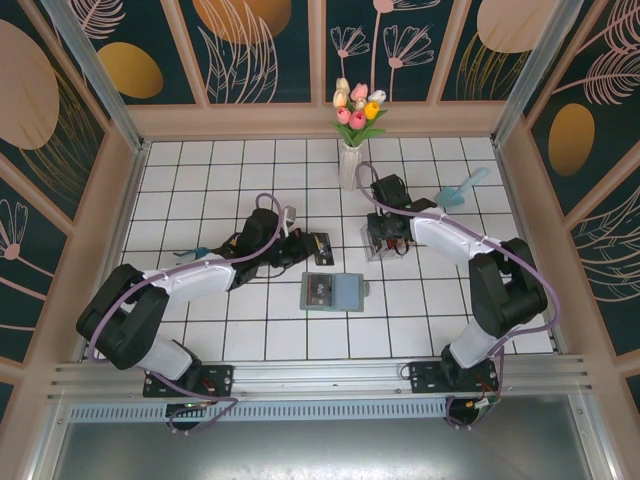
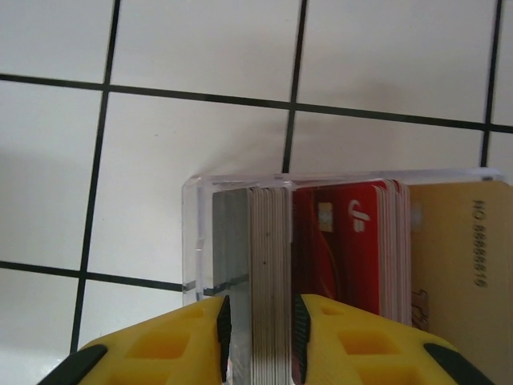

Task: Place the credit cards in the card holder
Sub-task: Place the credit card in the storage box, then insert the credit card into the card slot.

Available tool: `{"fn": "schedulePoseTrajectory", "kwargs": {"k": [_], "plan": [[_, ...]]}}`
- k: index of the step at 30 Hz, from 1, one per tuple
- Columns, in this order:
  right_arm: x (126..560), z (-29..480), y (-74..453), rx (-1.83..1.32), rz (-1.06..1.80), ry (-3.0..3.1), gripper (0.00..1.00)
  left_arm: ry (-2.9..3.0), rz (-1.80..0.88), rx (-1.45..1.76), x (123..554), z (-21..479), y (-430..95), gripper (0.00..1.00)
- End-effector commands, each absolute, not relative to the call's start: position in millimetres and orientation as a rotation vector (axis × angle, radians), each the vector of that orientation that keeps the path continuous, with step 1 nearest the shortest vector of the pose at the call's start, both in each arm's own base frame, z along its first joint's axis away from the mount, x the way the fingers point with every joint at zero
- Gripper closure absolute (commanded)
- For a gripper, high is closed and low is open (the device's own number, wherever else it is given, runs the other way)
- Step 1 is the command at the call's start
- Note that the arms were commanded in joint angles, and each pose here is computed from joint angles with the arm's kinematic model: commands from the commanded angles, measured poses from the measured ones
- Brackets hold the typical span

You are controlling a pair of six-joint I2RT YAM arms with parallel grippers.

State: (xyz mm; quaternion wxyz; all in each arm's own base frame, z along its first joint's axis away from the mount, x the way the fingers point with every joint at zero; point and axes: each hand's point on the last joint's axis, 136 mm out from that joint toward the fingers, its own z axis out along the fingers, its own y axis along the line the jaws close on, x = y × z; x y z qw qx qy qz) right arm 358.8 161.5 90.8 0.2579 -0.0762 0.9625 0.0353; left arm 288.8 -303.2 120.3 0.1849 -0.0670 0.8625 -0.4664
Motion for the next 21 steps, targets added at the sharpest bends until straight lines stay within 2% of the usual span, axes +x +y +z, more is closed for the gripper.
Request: {"fn": "schedulePoseTrajectory", "kwargs": {"k": [1, 4, 8, 21], "plan": [[348.9, 139.7, 165.7, -0.12, 0.168, 2.513, 0.68, 2.487, -1.249, -0.125, 277.3, 112.1, -306.0, 0.89], [322.0, 157.3, 188.4, -0.099, 0.422, 2.456, 0.63, 2.534, -1.206, -0.108, 263.3, 96.9, -307.0, 0.9], [285.4, 153.5, 214.8, -0.053, 0.746, 2.443, 0.62, 2.57, -1.204, -0.087, 249.4, 81.7, -310.7, 0.91], [238.9, 81.9, 212.0, 0.118, 0.859, 2.559, 0.63, 2.583, -1.272, -0.062, 233.6, 64.1, -317.5, 0.9]]}}
